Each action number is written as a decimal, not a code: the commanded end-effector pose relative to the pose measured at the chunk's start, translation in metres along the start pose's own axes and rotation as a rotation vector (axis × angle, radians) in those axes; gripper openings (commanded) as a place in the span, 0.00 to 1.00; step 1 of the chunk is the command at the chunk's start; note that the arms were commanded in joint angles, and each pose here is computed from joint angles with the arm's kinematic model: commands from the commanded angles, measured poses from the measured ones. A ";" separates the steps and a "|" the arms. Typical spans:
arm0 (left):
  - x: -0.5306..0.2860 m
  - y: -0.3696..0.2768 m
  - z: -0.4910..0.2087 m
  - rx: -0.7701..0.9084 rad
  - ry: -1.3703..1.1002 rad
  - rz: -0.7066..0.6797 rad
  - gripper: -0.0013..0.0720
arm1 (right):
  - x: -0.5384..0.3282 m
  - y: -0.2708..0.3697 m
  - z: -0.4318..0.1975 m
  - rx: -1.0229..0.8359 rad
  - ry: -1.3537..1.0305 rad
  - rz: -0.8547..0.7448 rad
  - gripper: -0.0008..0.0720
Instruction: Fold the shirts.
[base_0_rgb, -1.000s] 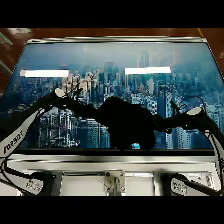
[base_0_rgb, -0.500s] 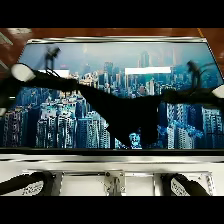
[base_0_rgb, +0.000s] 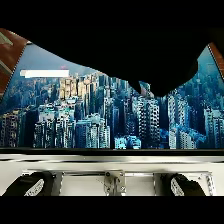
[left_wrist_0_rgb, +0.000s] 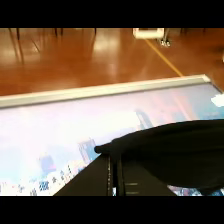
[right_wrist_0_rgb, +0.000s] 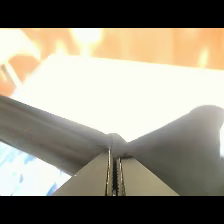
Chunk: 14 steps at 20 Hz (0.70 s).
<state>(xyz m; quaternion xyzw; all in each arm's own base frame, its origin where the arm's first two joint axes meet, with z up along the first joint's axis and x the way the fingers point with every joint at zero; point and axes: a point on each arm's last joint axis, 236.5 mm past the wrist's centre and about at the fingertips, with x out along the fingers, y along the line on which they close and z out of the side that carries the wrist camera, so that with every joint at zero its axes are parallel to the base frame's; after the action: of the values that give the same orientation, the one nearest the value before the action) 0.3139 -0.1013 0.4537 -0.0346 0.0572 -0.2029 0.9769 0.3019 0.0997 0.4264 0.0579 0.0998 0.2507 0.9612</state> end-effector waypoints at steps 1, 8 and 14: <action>-0.027 -0.002 0.003 0.035 0.002 0.028 0.07 | -0.025 0.019 0.020 -0.036 -0.047 -0.007 0.09; 0.005 0.040 -0.150 -0.003 0.488 0.103 0.07 | 0.013 -0.013 -0.117 0.082 0.540 0.080 0.09; 0.018 0.050 -0.293 -0.144 0.790 0.096 0.07 | 0.122 -0.043 -0.277 0.203 0.858 0.159 0.09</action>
<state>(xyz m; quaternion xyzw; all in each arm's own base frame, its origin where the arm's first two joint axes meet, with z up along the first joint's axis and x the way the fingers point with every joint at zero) 0.3217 -0.0751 0.2190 0.0007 0.3769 -0.1556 0.9131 0.3382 0.1218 0.2074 0.0608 0.4626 0.3099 0.8284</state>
